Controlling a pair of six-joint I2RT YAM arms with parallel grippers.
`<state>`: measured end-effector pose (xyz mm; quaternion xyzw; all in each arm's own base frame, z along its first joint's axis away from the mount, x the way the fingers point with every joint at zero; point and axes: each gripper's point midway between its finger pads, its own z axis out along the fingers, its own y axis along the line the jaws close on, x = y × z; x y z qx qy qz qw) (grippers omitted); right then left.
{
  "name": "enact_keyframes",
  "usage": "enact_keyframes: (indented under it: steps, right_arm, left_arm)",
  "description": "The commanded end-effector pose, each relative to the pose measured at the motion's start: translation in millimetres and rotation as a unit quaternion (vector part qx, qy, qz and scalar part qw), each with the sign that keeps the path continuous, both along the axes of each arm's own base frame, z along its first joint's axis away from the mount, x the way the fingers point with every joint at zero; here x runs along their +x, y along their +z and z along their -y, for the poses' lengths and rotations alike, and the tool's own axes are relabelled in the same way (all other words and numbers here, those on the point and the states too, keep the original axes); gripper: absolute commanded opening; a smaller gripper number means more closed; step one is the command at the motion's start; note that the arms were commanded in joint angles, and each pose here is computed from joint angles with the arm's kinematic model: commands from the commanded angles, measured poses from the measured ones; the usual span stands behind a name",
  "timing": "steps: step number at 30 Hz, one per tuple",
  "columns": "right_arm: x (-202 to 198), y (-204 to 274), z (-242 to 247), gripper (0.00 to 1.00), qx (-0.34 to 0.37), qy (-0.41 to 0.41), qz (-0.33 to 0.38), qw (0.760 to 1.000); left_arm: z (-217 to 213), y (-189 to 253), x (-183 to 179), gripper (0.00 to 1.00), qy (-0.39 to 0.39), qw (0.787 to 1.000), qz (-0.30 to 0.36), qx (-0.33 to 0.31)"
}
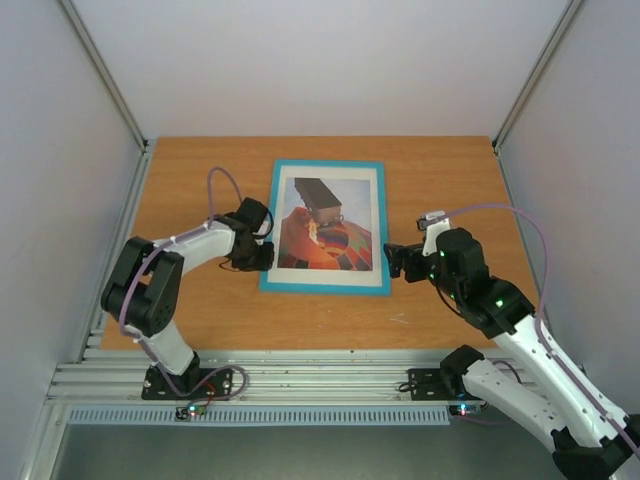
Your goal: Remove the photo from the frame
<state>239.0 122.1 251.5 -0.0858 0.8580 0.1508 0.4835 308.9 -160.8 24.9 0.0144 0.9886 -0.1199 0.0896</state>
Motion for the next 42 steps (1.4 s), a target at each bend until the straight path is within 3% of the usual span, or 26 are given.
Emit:
enact_keyframes:
  steps: [1,9,18,23,30,36,42]
  right_arm:
    - [1.5,0.4,-21.0,0.98,0.003,0.049,-0.013,0.999]
    - [-5.9,-33.0,-52.5,0.98,0.013,0.123,-0.057,0.991]
    - [-18.9,-66.7,-79.4,0.98,-0.001,0.166,-0.082,0.983]
    - [-32.3,-89.5,-110.2,0.99,-0.057,0.235,-0.081,0.967]
    - [-59.0,-123.9,-162.3,0.99,-0.16,0.346,-0.037,0.924]
    - [-58.3,-141.6,-176.7,0.98,-0.17,0.364,-0.021,0.915]
    - [-48.3,-159.1,-176.0,0.98,-0.228,0.371,0.013,0.9]
  left_arm:
    - [4.0,3.8,-24.1,0.07,0.011,0.999,-0.003,-0.032]
    - [4.6,10.8,-40.8,0.01,0.04,0.997,0.023,-0.064]
    - [0.1,18.2,-48.2,0.0,0.1,0.989,0.051,-0.1]
    - [-3.4,17.4,-49.4,0.0,0.121,0.986,0.055,-0.103]
    - [-3.3,15.9,-46.7,0.01,0.135,0.984,0.054,-0.105]
    - [-3.5,19.7,-41.5,0.0,0.154,0.98,0.063,-0.112]
    - [0.1,21.4,-38.0,0.0,0.147,0.981,0.056,-0.11]
